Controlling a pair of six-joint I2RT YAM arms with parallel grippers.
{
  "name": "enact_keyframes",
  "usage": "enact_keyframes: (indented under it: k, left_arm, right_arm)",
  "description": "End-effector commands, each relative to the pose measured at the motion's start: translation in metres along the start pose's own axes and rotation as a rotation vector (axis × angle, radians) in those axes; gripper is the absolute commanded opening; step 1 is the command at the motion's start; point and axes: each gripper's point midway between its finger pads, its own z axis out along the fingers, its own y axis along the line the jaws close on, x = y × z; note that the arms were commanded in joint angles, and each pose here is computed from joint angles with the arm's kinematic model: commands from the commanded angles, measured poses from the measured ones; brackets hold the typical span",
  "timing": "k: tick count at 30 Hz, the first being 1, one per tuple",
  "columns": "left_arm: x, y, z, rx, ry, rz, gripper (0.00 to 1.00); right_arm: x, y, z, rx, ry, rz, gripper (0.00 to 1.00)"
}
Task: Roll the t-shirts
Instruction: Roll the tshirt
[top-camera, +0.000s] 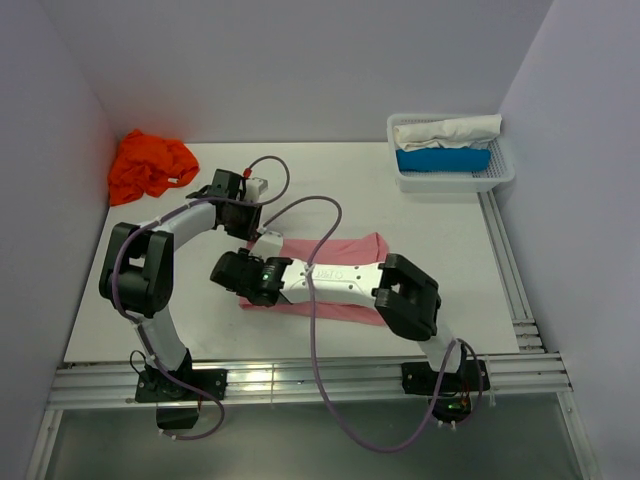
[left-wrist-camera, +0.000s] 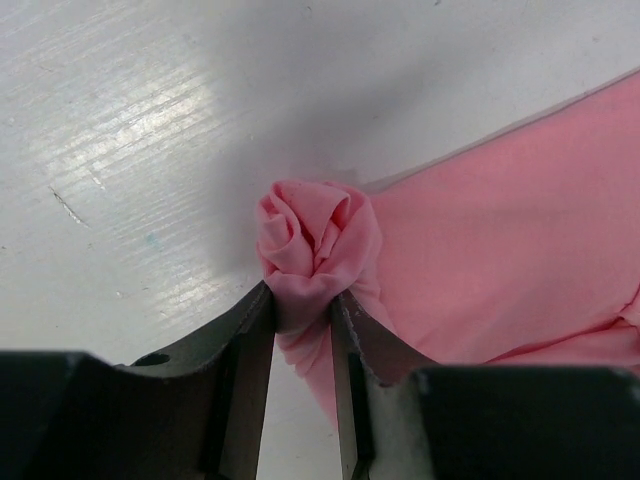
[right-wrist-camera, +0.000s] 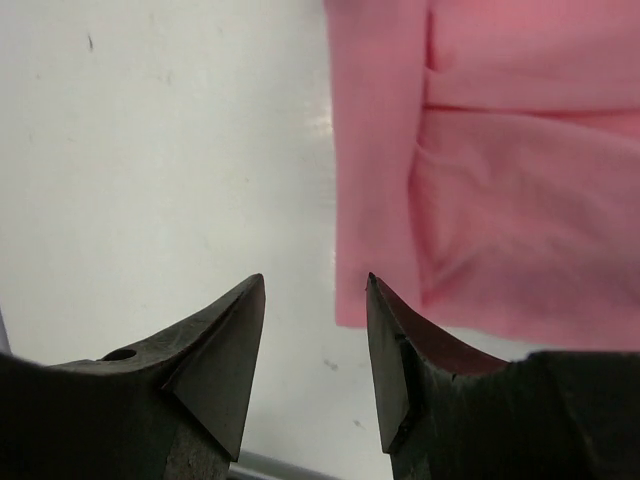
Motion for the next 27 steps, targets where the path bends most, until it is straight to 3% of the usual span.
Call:
enact_keyframes:
  k: [1,10,20,27]
  left_arm:
    - [-0.018,-0.003,-0.012,-0.017,-0.074,0.021,0.34]
    - [-0.017,-0.005,-0.012,-0.010,-0.067,0.023,0.34]
    - [-0.021,-0.005,-0.013,-0.016,-0.073,0.027,0.36]
    - [-0.024,-0.006,-0.016,-0.012,-0.079,0.032,0.47]
  right_arm:
    - [-0.013,-0.016,0.010,0.128,-0.083,-0.135,0.52]
    - [-0.010,0.004,0.040,0.177,-0.113,-0.214,0.52]
    - [0.004,-0.016,0.043,0.251,-0.066,-0.233,0.51]
    - [0.020,-0.021,0.049,0.253,-0.011,-0.261,0.52]
